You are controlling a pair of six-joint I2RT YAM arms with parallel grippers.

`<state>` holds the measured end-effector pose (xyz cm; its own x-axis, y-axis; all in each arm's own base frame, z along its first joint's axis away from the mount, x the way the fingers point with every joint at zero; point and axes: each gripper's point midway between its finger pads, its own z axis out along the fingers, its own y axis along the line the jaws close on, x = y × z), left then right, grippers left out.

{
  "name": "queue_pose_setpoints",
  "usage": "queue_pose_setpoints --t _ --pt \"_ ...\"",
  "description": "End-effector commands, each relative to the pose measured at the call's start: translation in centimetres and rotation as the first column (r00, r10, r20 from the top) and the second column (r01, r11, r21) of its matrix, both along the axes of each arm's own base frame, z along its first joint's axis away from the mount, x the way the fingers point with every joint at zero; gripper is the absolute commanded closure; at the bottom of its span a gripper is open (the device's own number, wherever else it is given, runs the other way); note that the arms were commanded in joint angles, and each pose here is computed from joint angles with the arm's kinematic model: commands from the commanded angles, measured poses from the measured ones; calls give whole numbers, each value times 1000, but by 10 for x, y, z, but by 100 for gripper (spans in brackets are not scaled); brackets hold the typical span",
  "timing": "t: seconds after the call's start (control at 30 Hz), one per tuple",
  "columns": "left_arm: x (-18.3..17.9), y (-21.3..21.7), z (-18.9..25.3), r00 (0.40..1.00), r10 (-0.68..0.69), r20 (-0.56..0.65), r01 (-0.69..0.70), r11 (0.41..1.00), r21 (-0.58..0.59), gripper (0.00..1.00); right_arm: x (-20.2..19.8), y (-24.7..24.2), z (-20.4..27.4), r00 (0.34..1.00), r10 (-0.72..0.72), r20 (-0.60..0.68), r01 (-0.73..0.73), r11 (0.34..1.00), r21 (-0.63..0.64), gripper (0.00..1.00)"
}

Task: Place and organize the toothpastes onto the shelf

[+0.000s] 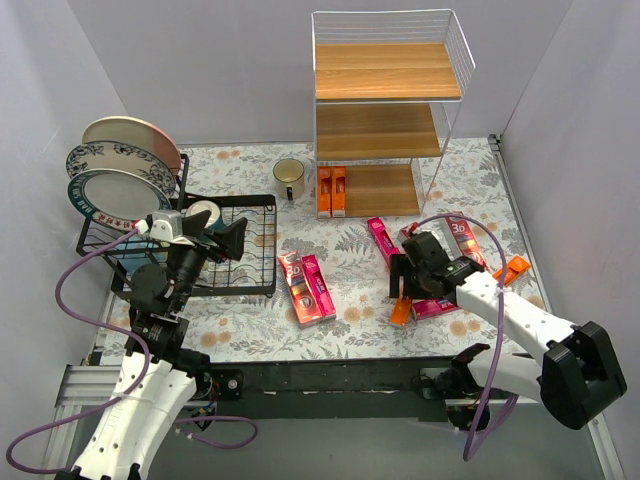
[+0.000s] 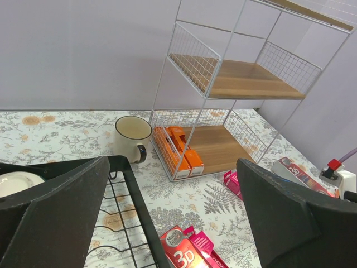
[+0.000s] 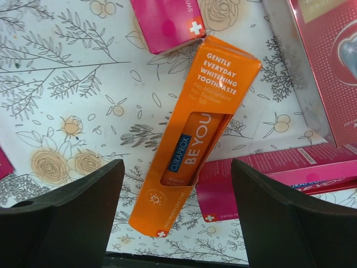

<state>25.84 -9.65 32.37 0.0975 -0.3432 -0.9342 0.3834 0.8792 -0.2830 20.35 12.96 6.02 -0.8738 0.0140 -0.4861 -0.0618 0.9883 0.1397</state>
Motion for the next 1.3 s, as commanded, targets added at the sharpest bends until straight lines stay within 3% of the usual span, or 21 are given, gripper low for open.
queue_pose_setpoints --t 0.0,0.27,0.5,0.73,1.03,1.27 --pt "-2 -2 4 1000 -10 13 10 1000 9 2 0 -10 -11 999 -41 -24 40 998 -50 15" --pt "-2 -1 3 1000 -7 12 7 1000 10 2 10 11 -29 997 47 -59 -48 999 -9 23" --pt "0 -3 0 1000 -11 4 11 1000 13 2 -13 24 -28 969 195 -151 -189 981 53 41" --pt "2 -5 -2 1000 -21 -4 21 1000 14 2 -35 55 -18 904 408 -126 -384 906 177 52" --pt "4 -5 -5 1000 -16 -16 17 1000 16 2 23 100 -4 810 585 37 -585 804 109 55" --pt "6 -4 -7 1000 -13 -23 13 1000 19 2 82 122 -8 791 604 96 -606 795 -16 55"
